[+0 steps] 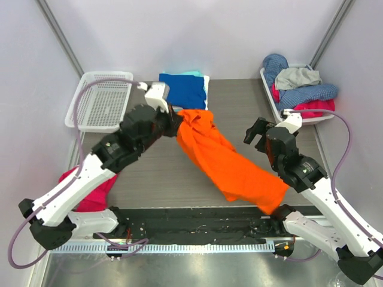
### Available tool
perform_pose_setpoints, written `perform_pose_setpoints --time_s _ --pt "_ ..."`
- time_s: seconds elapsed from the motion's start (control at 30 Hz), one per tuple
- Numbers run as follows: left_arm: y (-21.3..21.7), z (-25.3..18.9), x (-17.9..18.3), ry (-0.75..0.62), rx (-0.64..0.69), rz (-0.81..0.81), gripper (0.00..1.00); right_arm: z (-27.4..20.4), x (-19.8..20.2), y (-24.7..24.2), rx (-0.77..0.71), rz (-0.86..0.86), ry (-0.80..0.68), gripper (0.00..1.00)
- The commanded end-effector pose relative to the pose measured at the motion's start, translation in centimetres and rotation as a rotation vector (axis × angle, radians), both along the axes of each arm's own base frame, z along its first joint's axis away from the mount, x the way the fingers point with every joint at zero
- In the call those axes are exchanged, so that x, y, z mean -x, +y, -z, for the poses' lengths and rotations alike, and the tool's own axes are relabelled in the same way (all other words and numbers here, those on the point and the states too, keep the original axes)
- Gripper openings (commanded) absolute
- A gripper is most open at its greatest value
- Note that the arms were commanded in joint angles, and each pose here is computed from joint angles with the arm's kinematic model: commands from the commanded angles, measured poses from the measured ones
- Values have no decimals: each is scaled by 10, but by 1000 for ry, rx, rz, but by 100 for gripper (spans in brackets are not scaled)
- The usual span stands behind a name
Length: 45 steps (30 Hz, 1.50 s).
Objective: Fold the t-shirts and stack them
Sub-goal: Move the tshirt to the center of the board
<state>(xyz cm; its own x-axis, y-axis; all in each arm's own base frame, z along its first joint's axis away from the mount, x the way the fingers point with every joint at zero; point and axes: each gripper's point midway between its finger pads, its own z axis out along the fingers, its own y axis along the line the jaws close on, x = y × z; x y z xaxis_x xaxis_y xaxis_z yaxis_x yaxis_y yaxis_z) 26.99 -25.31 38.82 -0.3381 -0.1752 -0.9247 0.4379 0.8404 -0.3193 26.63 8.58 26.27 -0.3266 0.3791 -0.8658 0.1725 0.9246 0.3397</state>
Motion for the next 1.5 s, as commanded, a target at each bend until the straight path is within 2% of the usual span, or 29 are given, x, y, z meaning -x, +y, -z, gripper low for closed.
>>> perform_pose_setpoints --time_s 0.0,0.1,0.23,0.37,0.6,0.67,0.77,0.93,1.0,1.27,1.47 --pt "28 83 -28 38 -108 -192 0 7 1 -4 12 24 14 100" --pt "32 141 -37 101 -159 -216 0 13 1 -2 21 19 28 100" --pt "28 183 -43 160 -198 -232 0 14 2 -2 25 11 35 100" --pt "34 182 -52 163 -215 -262 0 14 4 -2 41 1 59 100" --pt "77 185 -58 206 -195 -355 0 74 3 37 56 -165 265 100" --pt "85 187 -51 210 -196 -364 0 97 3 53 49 -232 335 100" --pt "89 195 -42 232 -185 -360 0 113 -8 81 5 -322 338 100" --pt "77 216 -19 321 -129 -269 0 153 -12 118 -22 -467 467 100" --pt "71 220 -8 354 -80 -239 0 155 -10 133 -64 -521 475 100" --pt "82 253 27 439 -56 -240 0 172 -8 153 -92 -580 503 97" --pt "89 261 37 457 -55 -247 0 189 -10 161 -79 -592 527 89"
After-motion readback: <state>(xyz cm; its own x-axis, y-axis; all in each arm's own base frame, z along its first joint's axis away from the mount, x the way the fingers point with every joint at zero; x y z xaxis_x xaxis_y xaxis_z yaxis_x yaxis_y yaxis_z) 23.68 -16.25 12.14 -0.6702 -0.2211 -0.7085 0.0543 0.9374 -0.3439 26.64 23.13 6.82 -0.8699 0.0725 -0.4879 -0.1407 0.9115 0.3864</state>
